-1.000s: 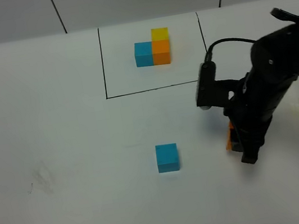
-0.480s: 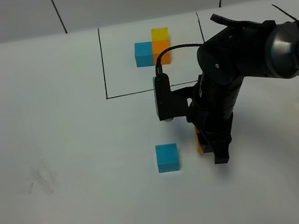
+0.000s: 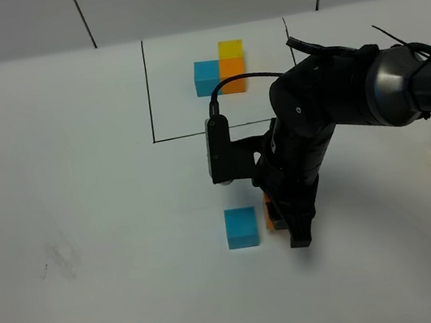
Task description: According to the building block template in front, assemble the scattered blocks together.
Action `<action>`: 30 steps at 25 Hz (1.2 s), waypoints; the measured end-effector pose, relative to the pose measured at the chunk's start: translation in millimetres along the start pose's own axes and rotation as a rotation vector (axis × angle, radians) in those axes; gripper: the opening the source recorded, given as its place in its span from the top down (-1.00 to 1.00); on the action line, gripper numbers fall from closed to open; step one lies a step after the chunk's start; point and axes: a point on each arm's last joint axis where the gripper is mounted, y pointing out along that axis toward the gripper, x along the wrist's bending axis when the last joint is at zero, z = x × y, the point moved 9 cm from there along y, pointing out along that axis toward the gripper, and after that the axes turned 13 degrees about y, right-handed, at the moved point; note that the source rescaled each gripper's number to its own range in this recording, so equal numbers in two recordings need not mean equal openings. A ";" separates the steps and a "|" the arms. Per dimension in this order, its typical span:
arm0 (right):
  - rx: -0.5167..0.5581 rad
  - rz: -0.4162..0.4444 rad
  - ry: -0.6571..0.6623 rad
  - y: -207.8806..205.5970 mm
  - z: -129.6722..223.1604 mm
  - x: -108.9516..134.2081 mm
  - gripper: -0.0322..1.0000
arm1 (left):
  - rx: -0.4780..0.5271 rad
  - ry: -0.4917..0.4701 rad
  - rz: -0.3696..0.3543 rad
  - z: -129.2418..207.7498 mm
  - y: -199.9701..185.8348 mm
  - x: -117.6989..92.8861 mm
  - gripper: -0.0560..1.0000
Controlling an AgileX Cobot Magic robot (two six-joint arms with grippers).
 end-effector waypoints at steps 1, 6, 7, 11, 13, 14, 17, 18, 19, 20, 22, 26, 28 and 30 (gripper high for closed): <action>-0.001 -0.002 0.000 0.1 -0.7 1.1 0.52 | 0.000 0.000 0.000 0.0 0.0 0.0 -0.38; -0.006 -0.007 -0.002 0.7 -3.3 4.7 0.52 | 0.000 0.000 0.000 0.0 0.0 0.0 -0.38; -0.005 -0.009 -0.003 1.5 -3.6 5.4 0.52 | 0.000 0.000 0.000 0.0 0.0 0.0 -0.38; 0.006 -0.022 0.005 10.9 -2.3 6.5 0.52 | 0.000 0.000 0.000 0.0 0.0 0.0 -0.38; 0.005 -0.021 0.006 14.5 -2.6 5.9 0.52 | 0.000 0.000 0.000 0.0 0.0 0.0 -0.38; 0.004 -0.020 0.006 15.6 -2.9 5.5 0.52 | 0.000 0.000 0.000 0.0 0.0 0.0 -0.38; 0.007 -0.024 0.007 19.2 -2.6 5.8 0.52 | 0.000 0.000 0.000 0.0 0.0 0.0 -0.38; 0.008 -0.026 0.008 20.3 -2.4 5.9 0.52 | 0.000 0.000 0.000 0.0 0.0 0.0 -0.38; 0.011 -0.028 0.009 21.8 -1.9 6.3 0.52 | 0.000 0.000 0.000 0.0 0.0 0.0 -0.38; 0.010 -0.030 0.012 22.6 -2.1 6.5 0.52 | 0.000 0.000 0.000 0.0 0.0 0.0 -0.38; 0.009 -0.031 0.014 23.4 -2.3 6.5 0.52 | 0.000 0.000 0.000 0.0 0.0 0.0 -0.38; 0.003 -0.028 0.012 25.0 -3.4 5.9 0.52 | 0.000 0.001 0.000 0.0 0.0 0.0 -0.38; 0.001 -0.027 0.012 25.8 -3.7 5.5 0.52 | 0.000 0.001 0.000 0.0 0.0 0.0 -0.38; 0.002 -0.027 0.013 26.6 -3.6 5.5 0.52 | 0.000 0.001 0.000 0.0 0.0 0.0 -0.38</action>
